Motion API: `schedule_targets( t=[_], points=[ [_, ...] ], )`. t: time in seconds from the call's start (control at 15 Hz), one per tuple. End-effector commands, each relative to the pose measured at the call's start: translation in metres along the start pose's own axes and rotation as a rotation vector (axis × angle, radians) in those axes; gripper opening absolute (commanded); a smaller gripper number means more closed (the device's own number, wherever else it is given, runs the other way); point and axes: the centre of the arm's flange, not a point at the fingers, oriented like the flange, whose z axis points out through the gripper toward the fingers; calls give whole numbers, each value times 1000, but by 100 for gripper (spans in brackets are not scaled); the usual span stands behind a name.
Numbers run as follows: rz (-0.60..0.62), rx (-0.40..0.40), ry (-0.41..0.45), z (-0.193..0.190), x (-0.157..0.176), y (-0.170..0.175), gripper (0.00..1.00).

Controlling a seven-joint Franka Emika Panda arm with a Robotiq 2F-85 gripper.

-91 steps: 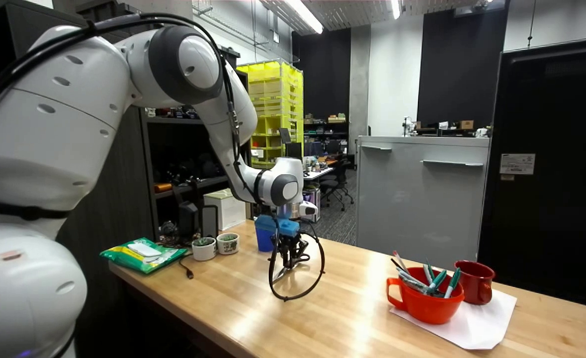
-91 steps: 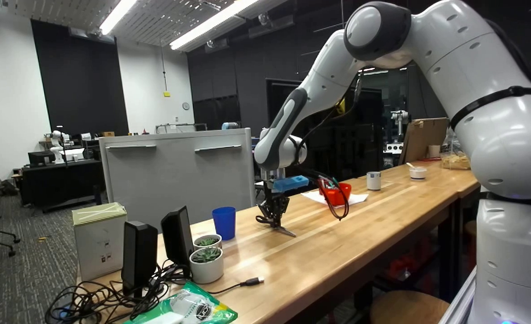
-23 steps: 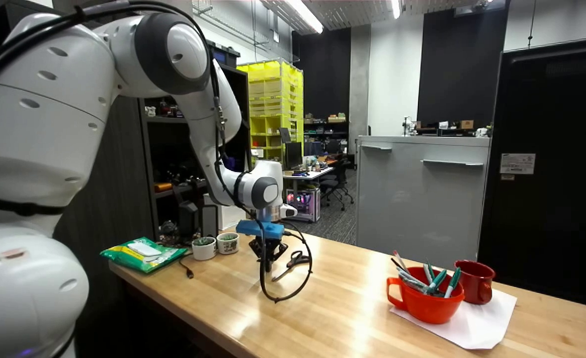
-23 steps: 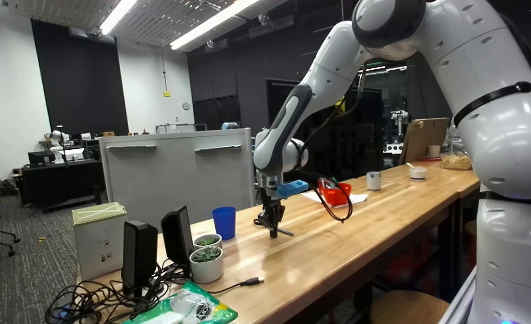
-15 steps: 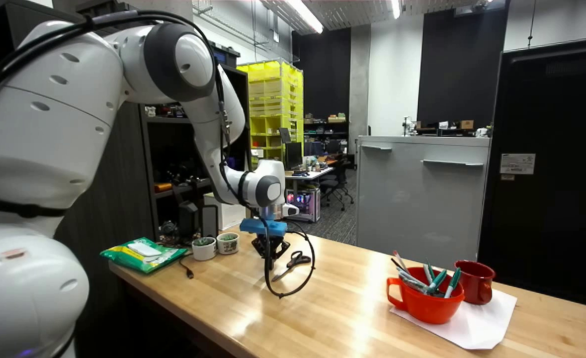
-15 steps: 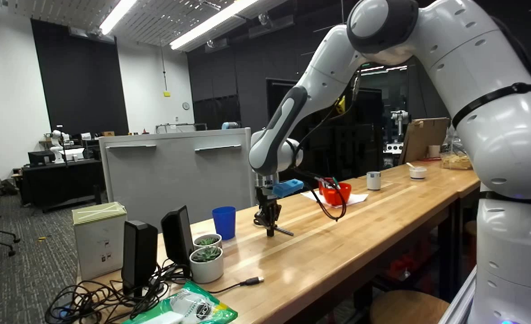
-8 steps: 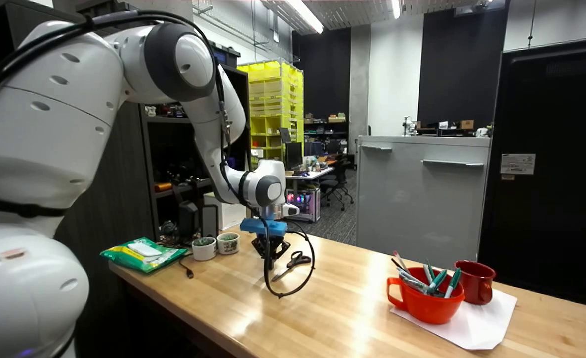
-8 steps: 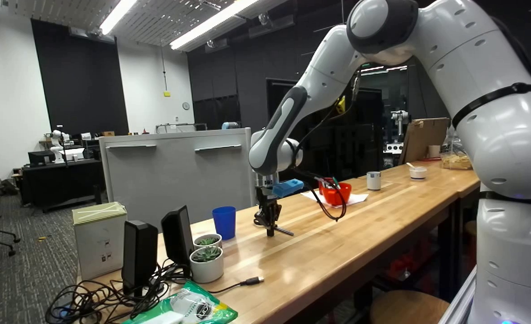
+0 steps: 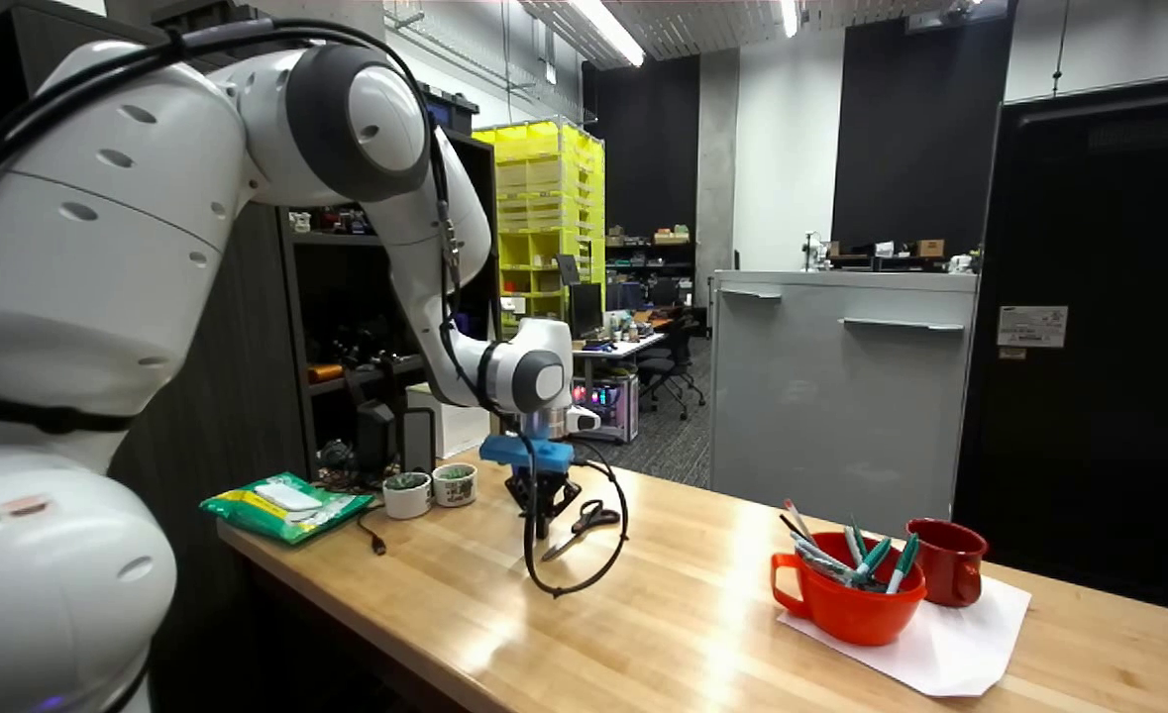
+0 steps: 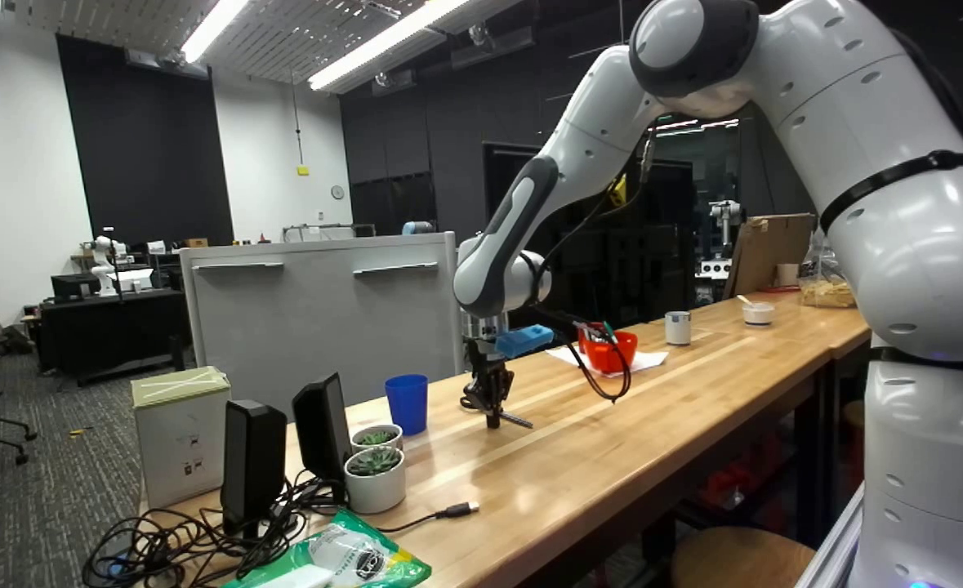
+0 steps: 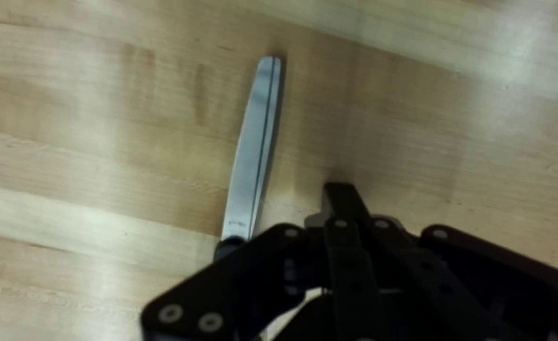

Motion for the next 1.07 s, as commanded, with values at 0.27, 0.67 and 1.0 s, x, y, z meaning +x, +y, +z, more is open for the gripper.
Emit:
schedule_targets(
  t=[0.27, 0.67, 1.0],
  points=[
    [49, -1, -22, -4, -31, 12, 0],
    [75, -11, -29, -8, -41, 21, 0],
    [94, -18, -38, -8, -47, 28, 0]
  ],
)
